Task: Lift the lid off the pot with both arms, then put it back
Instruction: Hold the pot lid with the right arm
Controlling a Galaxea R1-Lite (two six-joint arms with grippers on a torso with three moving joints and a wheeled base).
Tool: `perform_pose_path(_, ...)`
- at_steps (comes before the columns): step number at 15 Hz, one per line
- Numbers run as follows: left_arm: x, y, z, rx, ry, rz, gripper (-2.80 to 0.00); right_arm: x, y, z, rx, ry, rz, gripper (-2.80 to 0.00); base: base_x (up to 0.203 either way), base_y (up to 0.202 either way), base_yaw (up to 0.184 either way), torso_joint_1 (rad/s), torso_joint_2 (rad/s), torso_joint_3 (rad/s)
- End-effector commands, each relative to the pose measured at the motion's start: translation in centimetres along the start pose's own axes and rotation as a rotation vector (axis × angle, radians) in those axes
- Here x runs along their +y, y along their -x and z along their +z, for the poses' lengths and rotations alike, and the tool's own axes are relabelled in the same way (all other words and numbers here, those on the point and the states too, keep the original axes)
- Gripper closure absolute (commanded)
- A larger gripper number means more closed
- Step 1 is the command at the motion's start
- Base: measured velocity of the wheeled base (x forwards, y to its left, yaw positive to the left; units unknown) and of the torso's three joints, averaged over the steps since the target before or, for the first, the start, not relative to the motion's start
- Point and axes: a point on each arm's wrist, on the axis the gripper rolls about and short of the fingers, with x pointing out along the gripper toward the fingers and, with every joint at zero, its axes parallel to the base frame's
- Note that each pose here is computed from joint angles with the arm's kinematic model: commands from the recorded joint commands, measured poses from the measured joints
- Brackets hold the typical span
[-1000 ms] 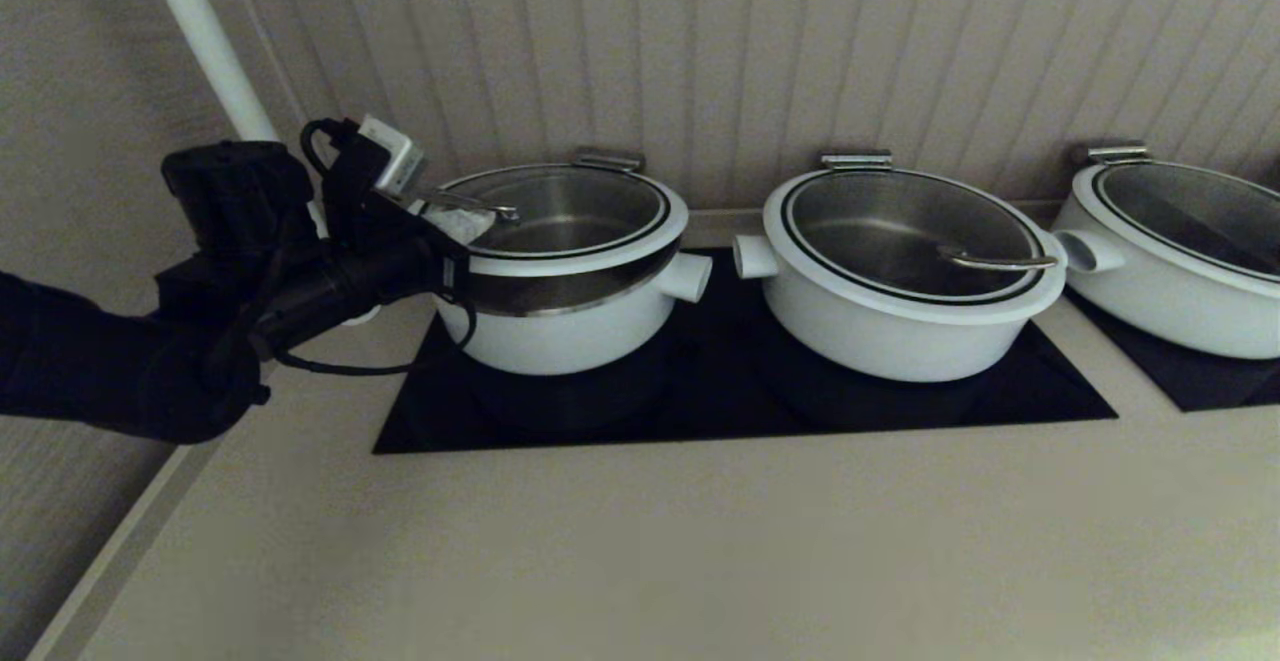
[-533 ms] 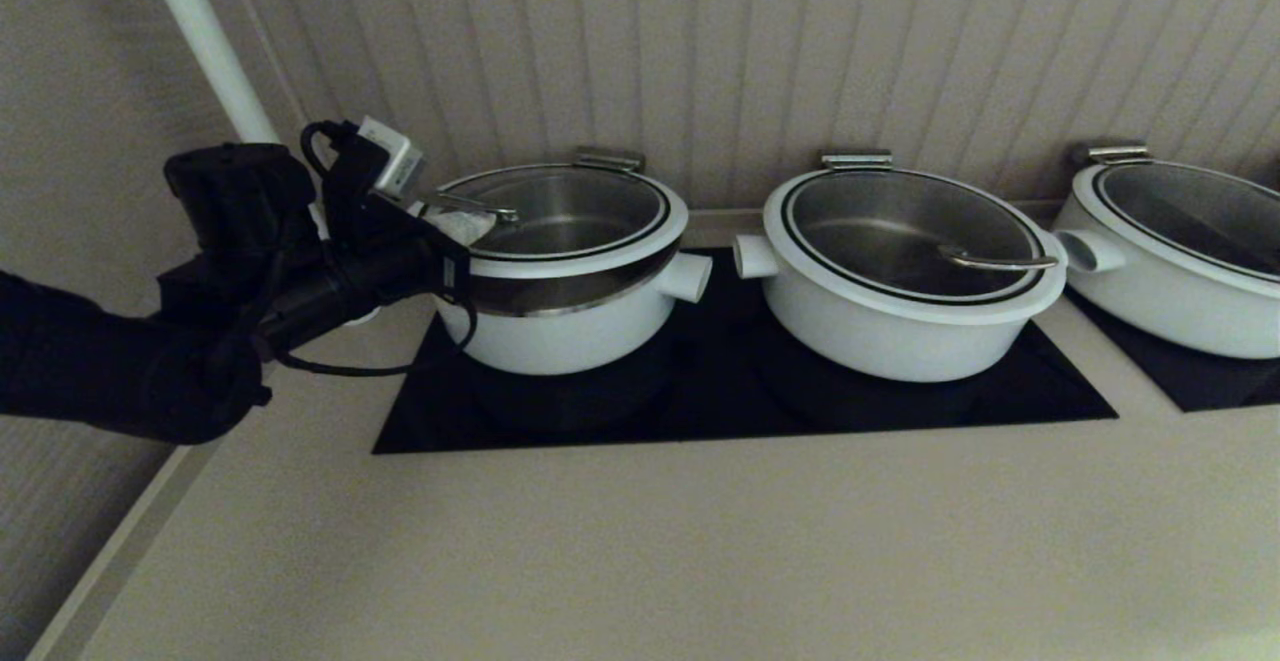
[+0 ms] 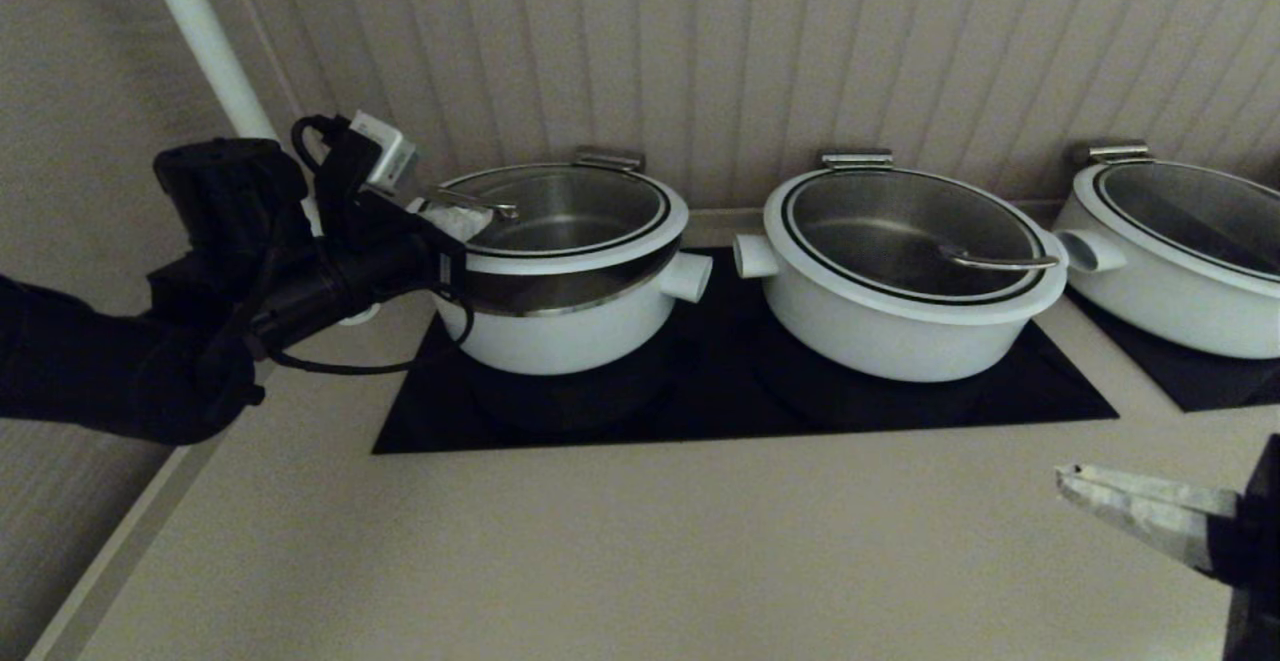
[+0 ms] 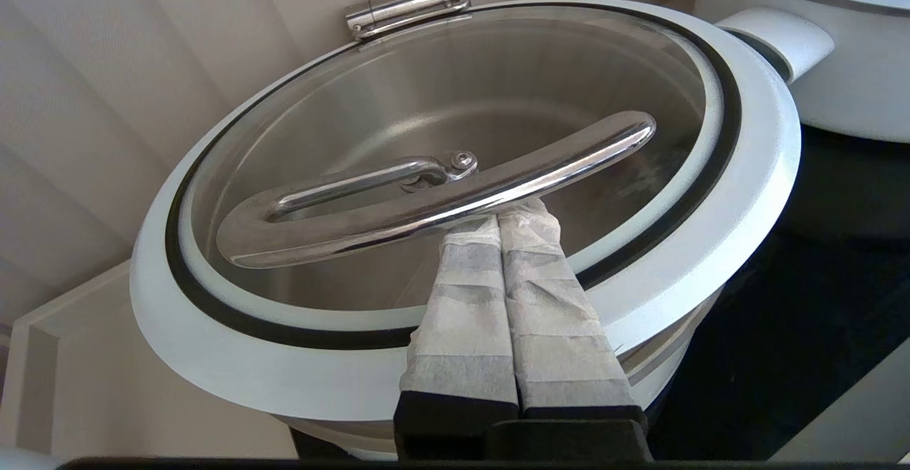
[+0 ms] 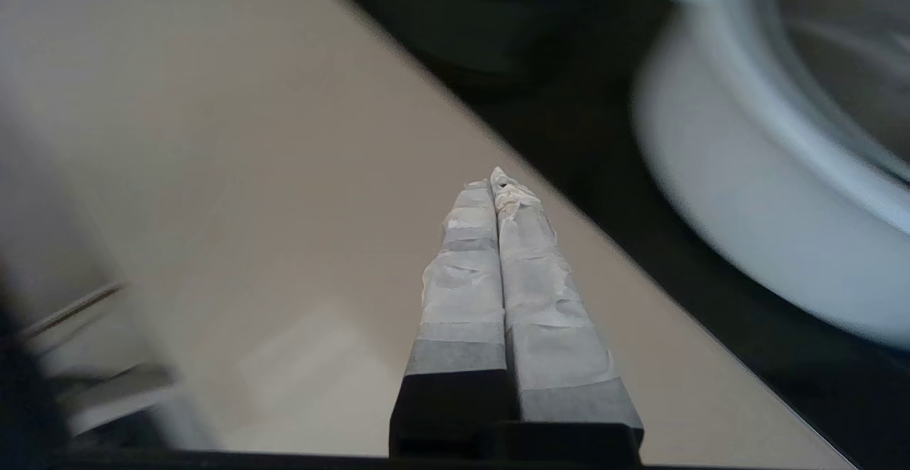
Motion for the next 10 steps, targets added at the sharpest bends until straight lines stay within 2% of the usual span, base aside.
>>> perform_pose_path(1, 0.0, 0.1, 0.3, -0.012, -0.005, 0.001, 0.00, -0.2, -3.3, -0.1, 0.032, -0.021, 0.140, 0.00, 0.000, 0.000, 0.000, 0.000, 0.00, 0.000)
perform_pose_path(5, 0.1, 0.1, 0.5, -0.019, -0.006, 0.005, 0.00, -1.5, -8.7, 0.7, -0.032, 0.019, 0.202, 0.00, 0.000, 0.000, 0.000, 0.000, 0.00, 0.000)
perform_pose_path(8, 0.4, 0.0, 0.6, -0.023, -0.005, 0.024, 0.00, -2.4, -12.5, 1.0, -0.127, 0.063, 0.202, 0.00, 0.000, 0.000, 0.000, 0.000, 0.00, 0.000)
perform_pose_path(10, 0.5, -0.4, 0.7, -0.029, -0.007, 0.026, 0.00, -2.5, -15.0, 1.5, -0.212, 0.065, 0.208, 0.00, 0.000, 0.000, 0.000, 0.000, 0.00, 0.000)
